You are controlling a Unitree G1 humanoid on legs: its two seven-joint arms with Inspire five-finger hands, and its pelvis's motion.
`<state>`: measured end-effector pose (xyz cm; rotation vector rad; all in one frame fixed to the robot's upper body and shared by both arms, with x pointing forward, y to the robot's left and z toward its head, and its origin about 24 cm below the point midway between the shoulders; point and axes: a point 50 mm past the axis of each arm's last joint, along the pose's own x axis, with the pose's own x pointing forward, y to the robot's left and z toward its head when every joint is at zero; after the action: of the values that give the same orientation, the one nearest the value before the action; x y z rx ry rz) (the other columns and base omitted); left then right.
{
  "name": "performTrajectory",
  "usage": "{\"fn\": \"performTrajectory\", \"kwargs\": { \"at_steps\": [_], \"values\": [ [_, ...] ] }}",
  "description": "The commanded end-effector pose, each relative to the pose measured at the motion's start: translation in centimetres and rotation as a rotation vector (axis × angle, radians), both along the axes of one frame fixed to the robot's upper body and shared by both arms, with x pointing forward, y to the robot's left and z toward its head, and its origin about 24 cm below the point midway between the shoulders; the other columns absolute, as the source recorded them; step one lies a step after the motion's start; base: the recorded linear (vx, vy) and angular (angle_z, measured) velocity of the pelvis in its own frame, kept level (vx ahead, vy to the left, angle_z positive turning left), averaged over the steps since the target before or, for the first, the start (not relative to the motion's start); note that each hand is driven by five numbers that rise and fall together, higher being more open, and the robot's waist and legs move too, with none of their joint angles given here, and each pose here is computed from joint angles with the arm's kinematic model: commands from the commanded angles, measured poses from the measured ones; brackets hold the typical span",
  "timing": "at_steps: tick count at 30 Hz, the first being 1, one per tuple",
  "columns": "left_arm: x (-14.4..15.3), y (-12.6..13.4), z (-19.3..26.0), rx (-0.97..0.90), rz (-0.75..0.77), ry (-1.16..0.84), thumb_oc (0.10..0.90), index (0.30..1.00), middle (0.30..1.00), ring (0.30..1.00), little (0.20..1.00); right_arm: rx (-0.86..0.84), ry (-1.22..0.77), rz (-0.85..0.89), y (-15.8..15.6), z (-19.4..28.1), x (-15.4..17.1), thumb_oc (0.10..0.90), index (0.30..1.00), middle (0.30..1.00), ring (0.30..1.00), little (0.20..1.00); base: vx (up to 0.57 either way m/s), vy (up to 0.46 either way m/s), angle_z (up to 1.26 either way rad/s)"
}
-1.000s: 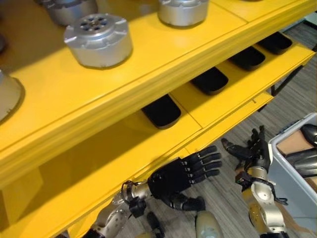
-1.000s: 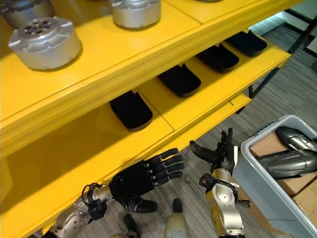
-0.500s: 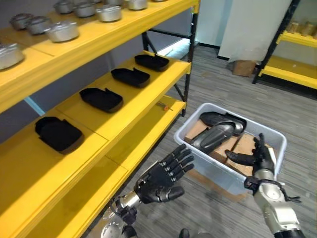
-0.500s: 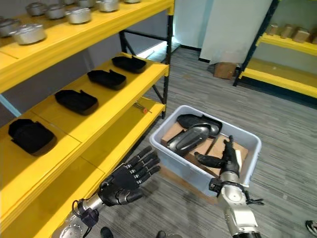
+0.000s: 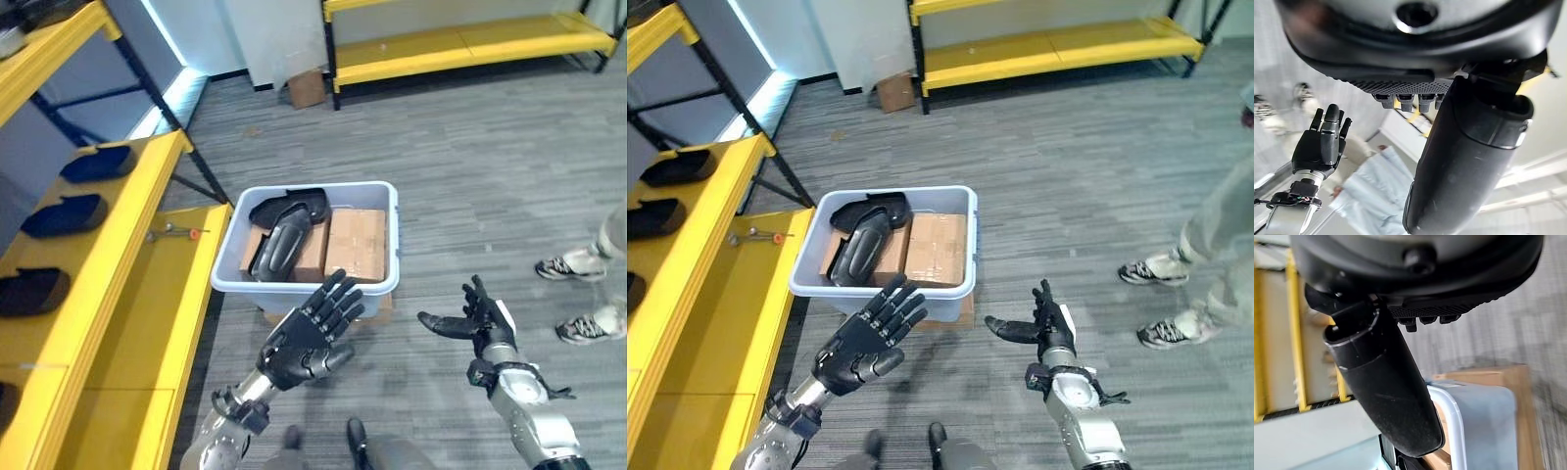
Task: Move parts from the plastic box to the shelf.
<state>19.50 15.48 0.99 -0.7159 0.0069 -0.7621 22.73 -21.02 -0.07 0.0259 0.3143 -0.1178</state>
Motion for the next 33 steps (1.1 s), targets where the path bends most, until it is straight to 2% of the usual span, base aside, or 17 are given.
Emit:
{"fn": "performTrajectory", "kwargs": {
  "at_steps": [1, 4, 7, 12, 19, 23, 28, 33],
  "values": [
    [1.0, -0.5, 3.8, -0.078, -0.055, -0.247, 0.9, 1.0, 1.0, 1.0, 1.0, 0.031, -0.273, 0.012, 1.1, 4.7, 2.3, 0.9, 1.0, 1.0, 1.0, 1.0, 0.27, 0.101, 0.43],
    [1.1, -0.8, 4.5, -0.077, -0.055, -0.262, 0.9, 1.0, 1.0, 1.0, 1.0, 0.037, -0.27, 0.076, 2.5, 4.5, 2.7, 0.9, 1.0, 1.0, 1.0, 1.0, 0.31, 0.175, -0.08],
    [1.6, -0.5, 4.3, -0.072, -0.052, -0.263, 0.9, 1.0, 1.0, 1.0, 1.0, 0.026, -0.269, 0.111, 2.4, 4.7, 2.4, 0.9, 1.0, 1.0, 1.0, 1.0, 0.36, 0.289, -0.85],
    [1.8, -0.4, 4.5, -0.06, -0.054, -0.258, 0.9, 1.0, 1.0, 1.0, 1.0, 0.026, -0.243, 0.095, 1.8, 4.2, 1.8, 0.9, 1.0, 1.0, 1.0, 1.0, 0.33, 0.277, 0.05],
    [0.5, 0.3, 3.2, -0.007, -0.071, -0.213, 0.9, 1.0, 1.0, 1.0, 1.0, 0.057, -0.233, 0.064, 2.7, 3.6, 1.7, 0.9, 1.0, 1.0, 1.0, 1.0, 0.27, 0.214, 0.28],
    [0.4, 0.8, 3.5, -0.006, -0.015, -0.217, 0.9, 1.0, 1.0, 1.0, 1.0, 0.069, -0.209, 0.088, 3.0, 3.5, 1.4, 0.9, 1.0, 1.0, 1.0, 1.0, 0.12, -0.095, 0.09],
    [1.3, 0.2, 4.2, -0.016, 0.002, -0.276, 0.9, 1.0, 1.0, 1.0, 1.0, 0.069, -0.229, 0.09, 2.9, 3.5, 2.2, 0.9, 1.0, 1.0, 1.0, 1.0, -0.1, -0.183, -0.15],
    [0.5, 0.5, 3.6, -0.04, 0.016, -0.211, 0.9, 1.0, 1.0, 1.0, 1.0, 0.091, -0.179, 0.108, 2.3, 2.6, 0.9, 0.9, 1.0, 1.0, 1.0, 1.0, 0.03, -0.154, -0.19]
  ]
}}
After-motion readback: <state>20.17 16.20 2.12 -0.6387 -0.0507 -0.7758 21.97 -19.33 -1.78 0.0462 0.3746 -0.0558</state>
